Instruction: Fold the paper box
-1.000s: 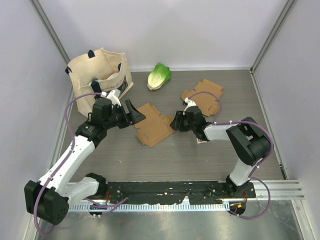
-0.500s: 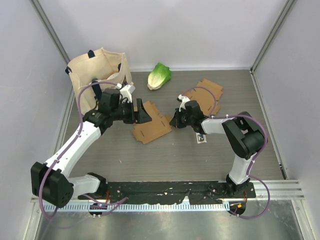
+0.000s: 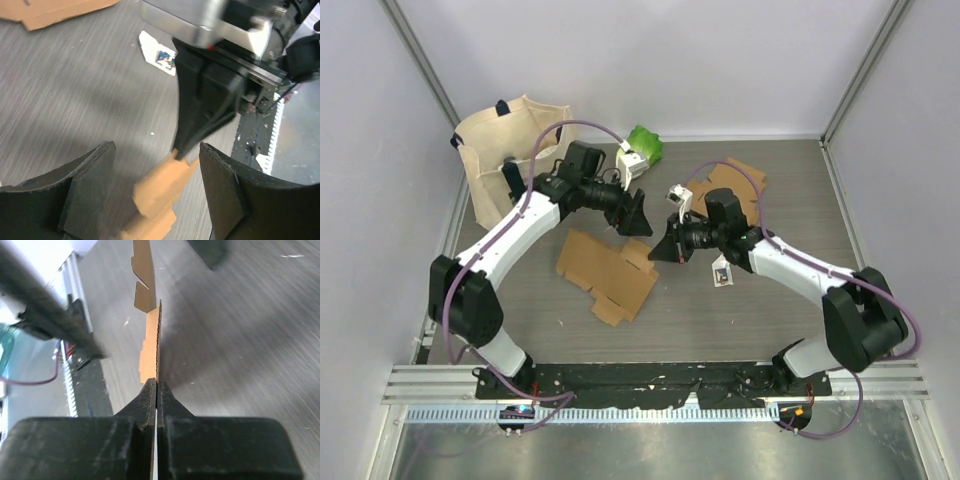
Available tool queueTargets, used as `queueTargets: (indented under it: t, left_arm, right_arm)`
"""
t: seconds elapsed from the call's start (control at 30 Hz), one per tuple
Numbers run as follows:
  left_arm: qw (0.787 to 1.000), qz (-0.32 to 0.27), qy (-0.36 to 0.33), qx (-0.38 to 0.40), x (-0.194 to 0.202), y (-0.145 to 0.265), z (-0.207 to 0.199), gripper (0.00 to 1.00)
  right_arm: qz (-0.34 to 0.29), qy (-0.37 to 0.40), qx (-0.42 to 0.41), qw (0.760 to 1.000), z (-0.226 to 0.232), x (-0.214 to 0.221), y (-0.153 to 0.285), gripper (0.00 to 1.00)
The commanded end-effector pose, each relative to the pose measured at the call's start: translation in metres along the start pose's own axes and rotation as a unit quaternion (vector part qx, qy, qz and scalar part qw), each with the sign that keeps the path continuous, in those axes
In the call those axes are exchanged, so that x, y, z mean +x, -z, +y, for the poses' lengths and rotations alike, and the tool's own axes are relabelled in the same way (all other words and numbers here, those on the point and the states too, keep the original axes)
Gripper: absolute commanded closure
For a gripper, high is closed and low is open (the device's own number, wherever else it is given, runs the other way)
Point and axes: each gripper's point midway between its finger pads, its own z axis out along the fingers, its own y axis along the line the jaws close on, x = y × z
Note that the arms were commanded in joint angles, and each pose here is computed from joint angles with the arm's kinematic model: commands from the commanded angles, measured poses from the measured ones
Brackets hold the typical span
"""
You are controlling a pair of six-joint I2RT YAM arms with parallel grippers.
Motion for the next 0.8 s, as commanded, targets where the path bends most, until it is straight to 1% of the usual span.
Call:
queueTargets:
  t: [0.0,0.07,0.13,0.23,0.43,0.5,0.63,0.73,0.77]
  left_arm:
    - [0.991,0.028,-0.018,0.130,-0.005,0.003,-0.037,0.32]
    - [0.988,0.040,-0.006,0.149,0.000,0.004,-0.042,0.34]
    - [0.984,0.039,-0.005,0.174,0.003,0.006,-0.052,0.36]
    - [0.979,0.035,0.001,0.199,0.011,0.013,-0.066,0.37]
    - [0.982,0.036,-0.008,0.186,0.028,0.018,-0.074,0.41]
    - [0.984,0.042,-0.007,0.172,0.034,0.016,-0.070,0.50]
    - [0.987,0.036,-0.016,0.159,0.033,0.014,-0.065,0.55]
    - [0.987,0.036,-0.019,0.155,0.032,0.015,-0.064,0.68]
    - [0.988,0.034,-0.021,0.148,0.032,0.017,-0.065,0.79]
  right_arm:
    - [0.011,0.030,-0.074,0.997,0.042,0.003,0.018,1.00]
    - [0.003,0.040,-0.076,0.996,0.047,-0.002,0.022,1.00]
    - [-0.005,0.047,-0.072,0.996,0.050,-0.007,0.025,1.00]
    - [-0.009,0.049,-0.074,0.996,0.052,-0.009,0.027,1.00]
    - [-0.014,0.049,-0.094,0.994,0.064,-0.015,0.031,1.00]
    - [-0.022,0.055,-0.099,0.993,0.070,-0.020,0.034,0.99]
    - [-0.027,0.062,-0.102,0.992,0.077,-0.026,0.038,1.00]
    - [-0.035,0.061,-0.092,0.993,0.076,-0.033,0.039,1.00]
    - [-0.047,0.058,-0.070,0.995,0.071,-0.040,0.038,1.00]
